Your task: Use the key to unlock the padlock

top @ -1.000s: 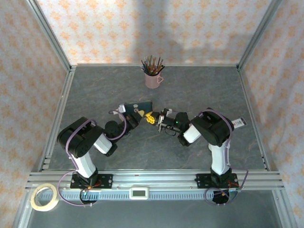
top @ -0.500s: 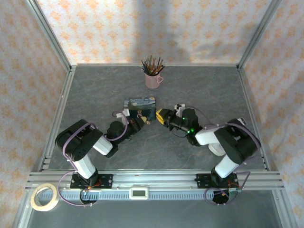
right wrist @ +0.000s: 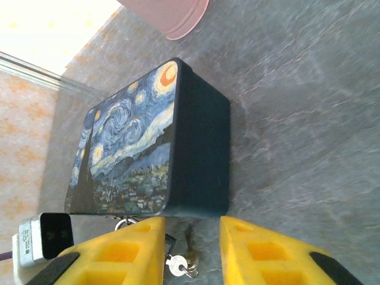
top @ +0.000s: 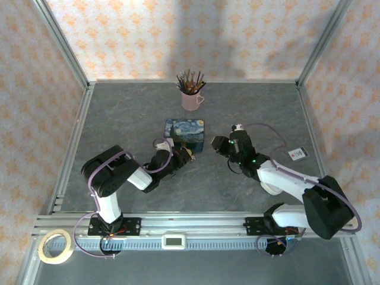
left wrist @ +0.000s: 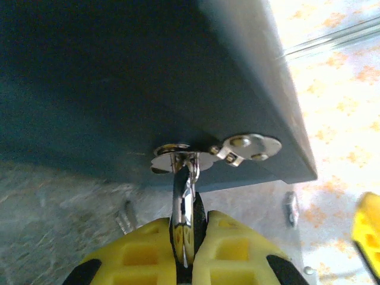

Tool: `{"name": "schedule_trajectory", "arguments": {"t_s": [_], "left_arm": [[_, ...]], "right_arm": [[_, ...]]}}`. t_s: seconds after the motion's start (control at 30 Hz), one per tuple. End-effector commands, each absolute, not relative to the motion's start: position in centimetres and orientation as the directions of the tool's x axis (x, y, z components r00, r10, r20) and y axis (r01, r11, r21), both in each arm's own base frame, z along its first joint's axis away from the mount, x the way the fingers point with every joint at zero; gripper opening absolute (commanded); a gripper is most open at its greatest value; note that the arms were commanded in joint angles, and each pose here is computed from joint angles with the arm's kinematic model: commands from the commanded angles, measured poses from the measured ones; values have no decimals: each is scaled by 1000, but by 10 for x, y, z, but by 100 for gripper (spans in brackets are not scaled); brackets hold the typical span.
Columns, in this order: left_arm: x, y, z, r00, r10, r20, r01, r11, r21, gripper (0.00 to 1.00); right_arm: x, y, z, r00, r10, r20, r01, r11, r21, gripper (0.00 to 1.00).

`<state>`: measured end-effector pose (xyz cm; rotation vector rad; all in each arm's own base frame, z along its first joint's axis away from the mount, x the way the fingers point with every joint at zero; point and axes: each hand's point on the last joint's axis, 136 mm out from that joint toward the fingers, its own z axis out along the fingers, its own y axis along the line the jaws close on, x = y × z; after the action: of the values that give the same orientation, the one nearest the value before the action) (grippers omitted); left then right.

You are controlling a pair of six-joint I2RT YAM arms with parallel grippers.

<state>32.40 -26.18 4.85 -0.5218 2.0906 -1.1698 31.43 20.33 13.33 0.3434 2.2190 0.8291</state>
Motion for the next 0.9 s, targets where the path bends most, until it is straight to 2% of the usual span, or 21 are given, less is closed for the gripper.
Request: {"name": "schedule_trajectory", "arguments": {"t_s": [0.0, 0.13, 0.27, 0.37, 0.67, 0.87], "left_arm": [[329, -263, 44, -671, -657, -342, -58, 507, -860, 3], [327, -263, 38, -679, -657, -328, -79, 509, -857, 26], [321, -255, 43, -668, -668, -327, -91, 509, -856, 46], [312, -236, 48, -637, -696, -331, -120, 514, -849, 56], [299, -158, 74, -507, -740, -443, -211, 605, -768, 72], [310, -104, 106, -399, -780, -482, -228, 594, -771, 75]], "right_arm": [[311, 190, 139, -669, 379, -639, -44, 838, 543, 29], [305, 202, 142, -671, 323, -667, -107, 848, 518, 30], [295, 228, 145, -682, 222, -697, -214, 851, 480, 39], [288, 250, 142, -685, 116, -720, -285, 866, 410, 43], [275, 312, 106, -691, -249, -678, -453, 880, 139, 50], [275, 326, 82, -671, -424, -608, -509, 860, -38, 50]]}}
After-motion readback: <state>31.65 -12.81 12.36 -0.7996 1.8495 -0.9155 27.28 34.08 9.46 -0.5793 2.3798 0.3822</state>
